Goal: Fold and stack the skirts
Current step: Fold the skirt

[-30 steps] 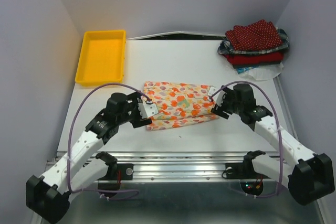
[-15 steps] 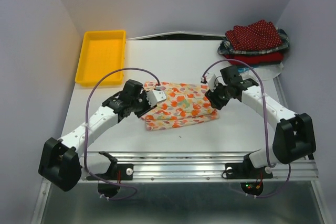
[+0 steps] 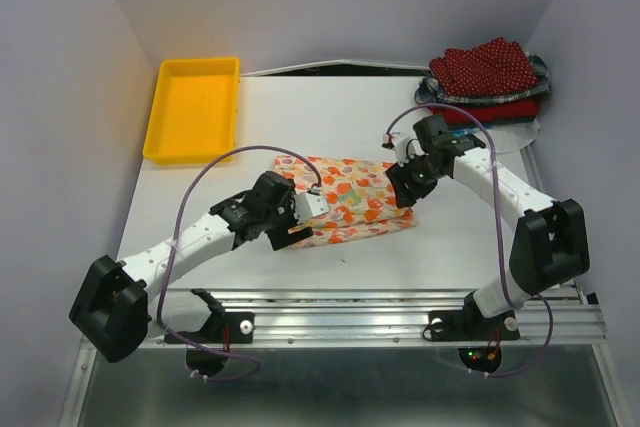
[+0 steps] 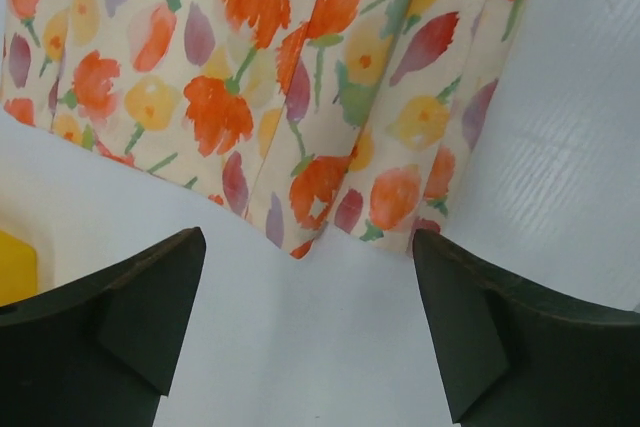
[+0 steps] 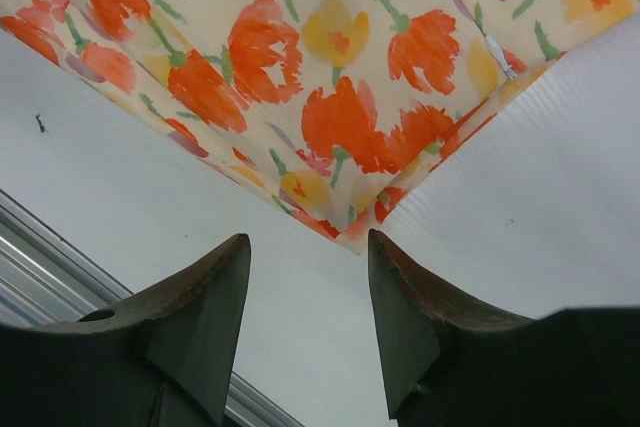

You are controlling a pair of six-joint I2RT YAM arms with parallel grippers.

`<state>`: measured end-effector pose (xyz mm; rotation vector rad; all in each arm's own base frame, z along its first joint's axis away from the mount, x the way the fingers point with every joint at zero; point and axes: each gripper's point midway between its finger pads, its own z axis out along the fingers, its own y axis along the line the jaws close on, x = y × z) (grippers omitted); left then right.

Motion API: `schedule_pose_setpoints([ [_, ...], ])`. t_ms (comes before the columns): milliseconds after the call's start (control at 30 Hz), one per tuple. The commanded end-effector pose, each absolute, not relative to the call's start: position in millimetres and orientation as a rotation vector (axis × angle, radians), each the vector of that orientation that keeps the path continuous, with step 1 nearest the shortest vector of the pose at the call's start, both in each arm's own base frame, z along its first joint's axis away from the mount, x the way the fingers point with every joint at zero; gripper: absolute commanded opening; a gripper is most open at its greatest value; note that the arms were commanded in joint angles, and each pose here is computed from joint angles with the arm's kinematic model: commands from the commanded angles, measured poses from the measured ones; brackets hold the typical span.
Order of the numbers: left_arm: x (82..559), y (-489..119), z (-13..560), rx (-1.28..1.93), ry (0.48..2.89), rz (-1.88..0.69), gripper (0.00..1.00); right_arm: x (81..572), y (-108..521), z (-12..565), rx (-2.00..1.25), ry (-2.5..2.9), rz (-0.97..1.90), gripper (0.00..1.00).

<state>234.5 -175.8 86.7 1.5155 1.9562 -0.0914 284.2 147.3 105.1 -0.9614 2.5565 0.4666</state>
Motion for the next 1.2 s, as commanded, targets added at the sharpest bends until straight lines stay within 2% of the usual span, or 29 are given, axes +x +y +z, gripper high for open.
schedule_pose_setpoints([
  [0,255.1,-177.2,96.5,1.381,1.945,-0.028,0.99,292.2,141.4,103.8,-0.904,2.572,0.398,0.56],
  [233,269.7,-181.9,90.9,1.347,1.926,0.023,0.99,289.2,150.6,84.9,-0.827,2.696,0.480,0.56],
  [433,257.7,-190.8,78.1,1.457,1.890,0.011,0.99,292.2,149.5,69.3,-0.797,2.755,0.464,0.52],
  [633,238.5,-197.3,57.2,1.633,1.857,-0.018,0.99,293.8,148.3,65.8,-0.791,2.762,0.449,0.36],
  [667,236.7,-198.5,51.4,1.652,1.864,-0.017,0.99,294.7,147.5,66.3,-0.790,2.762,0.440,0.28],
  [767,238.3,-193.6,45.1,1.667,1.875,0.032,0.99,295.2,145.6,67.2,-0.803,2.762,0.425,0.13],
  [867,233.7,-185.9,37.5,1.700,1.876,0.066,0.99,296.9,143.8,74.3,-0.816,2.752,0.407,0.03],
  [1067,226.3,-172.7,27.4,1.709,1.940,0.094,0.99,295.8,140.0,97.5,-0.868,2.717,0.385,0.01],
  [1167,226.5,-177.3,42.8,1.667,1.929,0.067,0.99,292.2,131.4,100.7,-0.900,2.710,0.331,0.01],
])
